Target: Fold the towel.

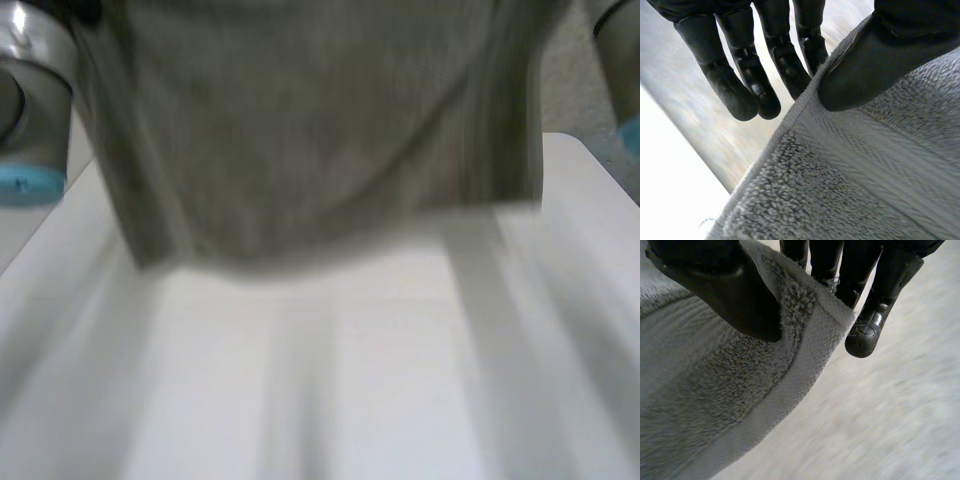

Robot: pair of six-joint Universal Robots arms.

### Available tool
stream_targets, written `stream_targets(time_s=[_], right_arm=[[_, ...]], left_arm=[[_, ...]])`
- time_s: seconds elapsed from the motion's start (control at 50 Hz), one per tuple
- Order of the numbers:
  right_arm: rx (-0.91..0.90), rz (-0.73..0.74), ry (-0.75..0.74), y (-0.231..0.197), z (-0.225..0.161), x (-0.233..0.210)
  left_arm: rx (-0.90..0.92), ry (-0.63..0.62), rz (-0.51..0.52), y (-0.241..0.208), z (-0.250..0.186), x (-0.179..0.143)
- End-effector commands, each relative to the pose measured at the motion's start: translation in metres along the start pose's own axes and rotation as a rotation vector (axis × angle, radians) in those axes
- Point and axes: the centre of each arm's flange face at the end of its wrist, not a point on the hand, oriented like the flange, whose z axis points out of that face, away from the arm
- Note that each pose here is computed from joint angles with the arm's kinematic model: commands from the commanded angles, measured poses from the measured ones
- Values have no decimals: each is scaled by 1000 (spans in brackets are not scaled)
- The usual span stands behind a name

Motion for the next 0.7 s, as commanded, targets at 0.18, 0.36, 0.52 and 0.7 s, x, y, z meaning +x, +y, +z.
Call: stream_targets(time_s=[0.18, 0.36, 0.52, 0.7], right_arm=[[-284, 33, -326, 60, -48, -53], [-495, -50, -523, 119, -110, -95], [-641, -40, -612, 155, -163, -108], [-582, -49, -464, 89, -170, -19]], left_arm=[[-120, -7, -213, 50, -35, -8], [-413, 169, -219, 142, -123, 35], [-541, 228, -174, 152, -179, 39], [-370, 163, -151, 62, -181, -10]])
